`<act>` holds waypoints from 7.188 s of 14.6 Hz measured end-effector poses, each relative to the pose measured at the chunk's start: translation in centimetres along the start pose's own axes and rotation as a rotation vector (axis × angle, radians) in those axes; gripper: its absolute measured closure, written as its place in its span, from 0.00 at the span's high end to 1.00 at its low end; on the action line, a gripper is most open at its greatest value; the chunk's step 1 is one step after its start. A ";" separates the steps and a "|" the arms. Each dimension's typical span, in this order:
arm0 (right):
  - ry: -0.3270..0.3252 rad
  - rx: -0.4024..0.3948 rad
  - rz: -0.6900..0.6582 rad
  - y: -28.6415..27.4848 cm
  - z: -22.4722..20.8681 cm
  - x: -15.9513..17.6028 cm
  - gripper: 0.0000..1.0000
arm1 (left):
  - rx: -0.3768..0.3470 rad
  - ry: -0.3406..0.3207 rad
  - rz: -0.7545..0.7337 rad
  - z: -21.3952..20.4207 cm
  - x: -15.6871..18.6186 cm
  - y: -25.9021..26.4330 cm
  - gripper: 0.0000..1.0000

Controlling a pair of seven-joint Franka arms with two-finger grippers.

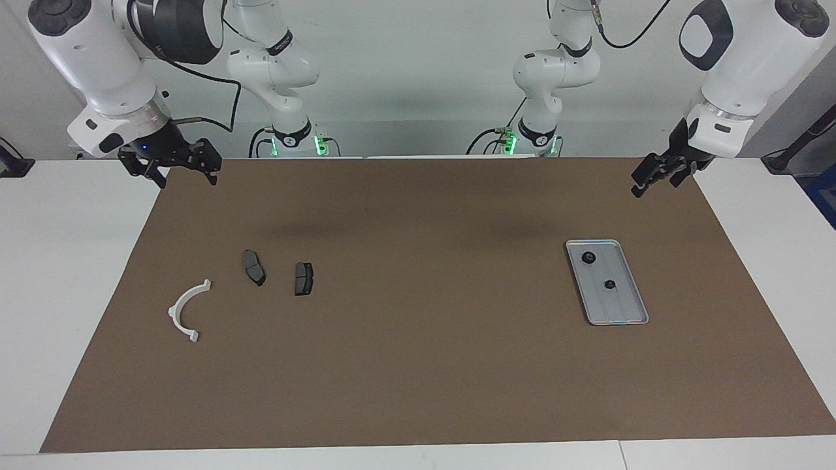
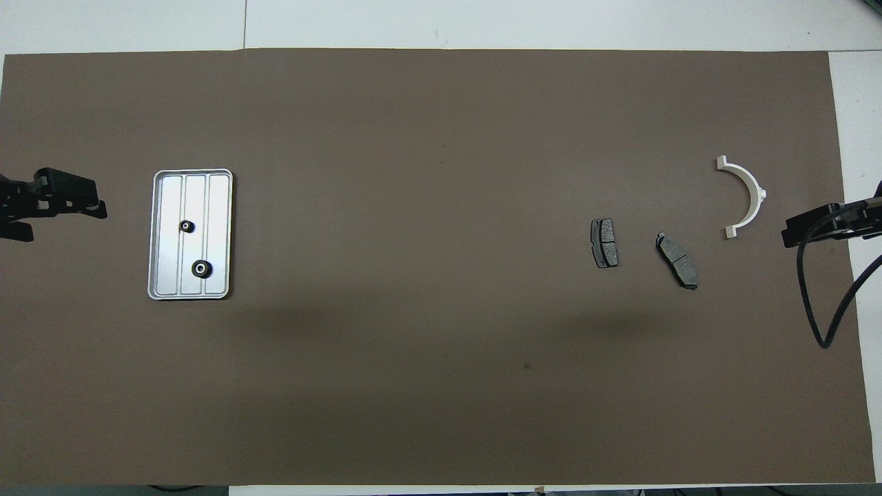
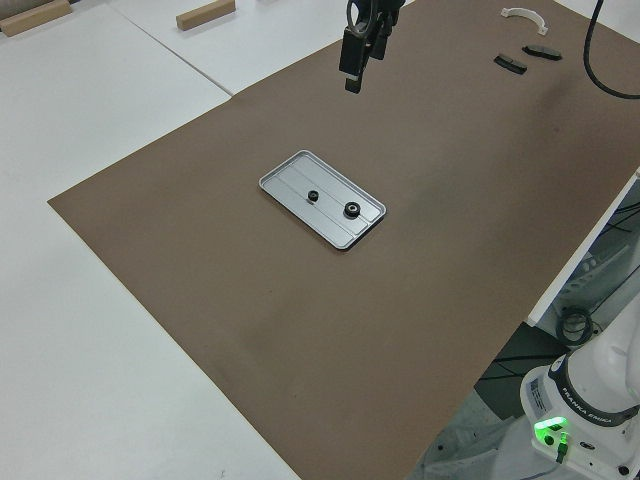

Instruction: Place bearing gear from tray to pile

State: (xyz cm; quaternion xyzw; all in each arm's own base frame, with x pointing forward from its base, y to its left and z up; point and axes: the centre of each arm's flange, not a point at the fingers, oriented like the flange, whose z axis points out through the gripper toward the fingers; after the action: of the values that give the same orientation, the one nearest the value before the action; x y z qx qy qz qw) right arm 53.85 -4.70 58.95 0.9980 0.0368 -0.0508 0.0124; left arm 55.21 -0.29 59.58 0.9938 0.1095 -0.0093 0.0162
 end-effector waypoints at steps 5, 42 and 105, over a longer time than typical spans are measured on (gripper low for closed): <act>0.000 0.000 0.000 0.0 0.0 0.0 1.00 | -0.001 0.004 0.003 0.0 0.0 0.2 1.00; 0.009 -0.001 0.006 0.3 -0.1 0.0 1.00 | 0.012 -0.028 0.059 29.9 -2.0 -1.1 1.00; 0.049 -0.005 0.010 0.0 1.2 0.2 1.00 | 0.010 0.001 -0.274 31.3 -8.5 38.3 0.40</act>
State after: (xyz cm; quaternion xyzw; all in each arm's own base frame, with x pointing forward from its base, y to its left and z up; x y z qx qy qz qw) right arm 53.90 -4.72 57.76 0.9990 0.0324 -0.0261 0.0141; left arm 54.78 -40.60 29.67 0.9697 0.2440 -0.0116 0.0100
